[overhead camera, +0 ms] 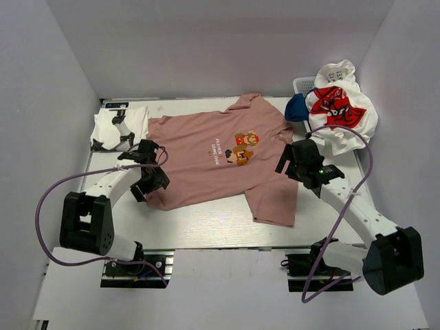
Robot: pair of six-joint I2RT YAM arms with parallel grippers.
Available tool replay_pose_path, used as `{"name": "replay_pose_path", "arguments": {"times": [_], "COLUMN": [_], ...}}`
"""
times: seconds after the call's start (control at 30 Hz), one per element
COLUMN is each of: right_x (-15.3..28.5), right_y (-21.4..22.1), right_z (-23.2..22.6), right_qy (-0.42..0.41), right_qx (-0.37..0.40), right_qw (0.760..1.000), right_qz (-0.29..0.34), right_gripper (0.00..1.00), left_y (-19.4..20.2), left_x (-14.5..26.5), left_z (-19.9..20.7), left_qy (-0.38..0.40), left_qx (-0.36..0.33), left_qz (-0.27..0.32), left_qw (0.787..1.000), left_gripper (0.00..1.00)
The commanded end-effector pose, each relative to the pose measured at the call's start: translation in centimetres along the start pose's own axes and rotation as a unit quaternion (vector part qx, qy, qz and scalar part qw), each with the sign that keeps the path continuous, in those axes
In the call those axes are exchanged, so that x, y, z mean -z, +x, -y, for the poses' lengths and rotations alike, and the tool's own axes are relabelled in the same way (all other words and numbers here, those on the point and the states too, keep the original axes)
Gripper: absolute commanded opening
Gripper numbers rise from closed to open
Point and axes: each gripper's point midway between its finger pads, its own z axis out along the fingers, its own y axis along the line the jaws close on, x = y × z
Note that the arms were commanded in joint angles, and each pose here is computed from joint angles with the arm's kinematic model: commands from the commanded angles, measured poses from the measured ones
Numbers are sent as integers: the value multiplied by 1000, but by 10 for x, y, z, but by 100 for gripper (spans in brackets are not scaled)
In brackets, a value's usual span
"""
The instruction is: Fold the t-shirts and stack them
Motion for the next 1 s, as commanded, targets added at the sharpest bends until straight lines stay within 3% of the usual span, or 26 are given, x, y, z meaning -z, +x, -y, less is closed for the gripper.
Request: {"name": "replay_pose_path", "arguments": {"times": [0.0,0.3,0.33,0.5,0.53,0.97], "right_x": [6,10,10,16,18,30], "right_y": [6,56,61,80,88,148], "right_z": [15,48,52,66,72,78], "right_qy": [24,64,69,94,104,100], "right_qx": [-15,4,5,-5,-5,-17], "right_qw": [1000,997,996,992,990,977], "right_qz": [11,-51,-56,-81,-94,-187], "right_gripper": [90,90,90,90,90,90], "left_y": [1,3,3,17,15,26], "left_x": [-6,-24,-24,-32,-31,5], "left_z": [-17,-9,-9,-9,-5,-32], "left_qy": [-52,-51,-51,-39,-29,12], "left_qx": [25,32,32,22,25,47], "left_qz": [15,13,13,-4,-1,48], "left_qw": [998,998,998,999,999,998], "left_gripper": [89,59,50,20,0,0]}}
